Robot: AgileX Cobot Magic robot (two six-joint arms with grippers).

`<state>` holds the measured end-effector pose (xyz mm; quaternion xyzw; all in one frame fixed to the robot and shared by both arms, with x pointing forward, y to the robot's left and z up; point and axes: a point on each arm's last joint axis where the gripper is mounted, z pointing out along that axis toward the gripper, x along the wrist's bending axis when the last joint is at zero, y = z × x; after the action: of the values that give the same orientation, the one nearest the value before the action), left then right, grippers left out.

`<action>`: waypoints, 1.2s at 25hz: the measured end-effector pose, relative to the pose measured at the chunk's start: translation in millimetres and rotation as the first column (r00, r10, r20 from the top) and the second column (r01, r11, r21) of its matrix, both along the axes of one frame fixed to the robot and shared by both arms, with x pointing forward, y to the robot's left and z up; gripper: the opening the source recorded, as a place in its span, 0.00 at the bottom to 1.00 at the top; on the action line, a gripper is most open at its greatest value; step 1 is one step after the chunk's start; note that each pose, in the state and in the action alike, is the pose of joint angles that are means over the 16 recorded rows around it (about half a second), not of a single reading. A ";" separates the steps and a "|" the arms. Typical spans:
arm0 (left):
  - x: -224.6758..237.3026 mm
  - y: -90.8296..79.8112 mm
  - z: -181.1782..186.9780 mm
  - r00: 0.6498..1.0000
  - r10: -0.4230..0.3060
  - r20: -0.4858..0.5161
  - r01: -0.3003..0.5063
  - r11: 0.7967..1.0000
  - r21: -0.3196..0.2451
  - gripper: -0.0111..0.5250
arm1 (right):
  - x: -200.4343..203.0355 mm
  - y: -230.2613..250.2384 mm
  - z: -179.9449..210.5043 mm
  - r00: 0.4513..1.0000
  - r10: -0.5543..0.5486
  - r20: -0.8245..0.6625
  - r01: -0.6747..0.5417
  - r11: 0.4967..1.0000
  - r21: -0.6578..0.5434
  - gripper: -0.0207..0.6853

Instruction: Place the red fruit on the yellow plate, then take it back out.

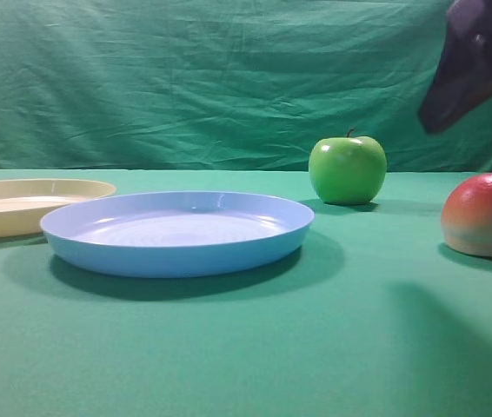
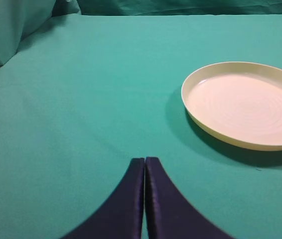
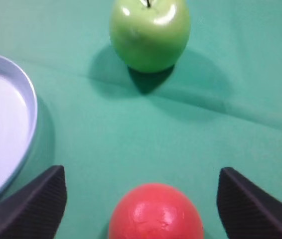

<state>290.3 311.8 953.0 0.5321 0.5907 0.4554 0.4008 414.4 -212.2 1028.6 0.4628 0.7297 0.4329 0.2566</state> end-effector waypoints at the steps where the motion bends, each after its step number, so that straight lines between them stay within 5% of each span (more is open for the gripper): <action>1: 0.0 0.0 0.0 1.000 0.000 0.000 0.000 1.000 0.000 0.02 | -5.6 -2.0 7.4 1.000 0.005 0.013 -0.005 1.000 0.012 0.31; 9: 0.0 0.0 0.0 1.000 0.000 0.000 0.000 1.000 0.000 0.02 | -51.5 -20.0 53.9 0.992 0.027 0.123 -0.039 0.994 0.098 0.05; 22: 0.0 0.0 0.0 1.000 0.000 0.000 0.000 1.000 0.000 0.02 | -96.3 -41.3 69.5 0.981 0.034 0.193 -0.055 0.993 0.107 0.03; 30: 0.0 0.0 0.0 1.000 0.000 0.000 0.000 1.000 0.000 0.02 | -104.8 -57.0 58.1 0.980 -0.091 0.177 0.078 0.994 0.082 0.03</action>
<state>290.3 311.8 953.0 0.5321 0.5907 0.4554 0.4008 309.6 -269.2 1086.7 0.4616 0.6666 0.4887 0.3221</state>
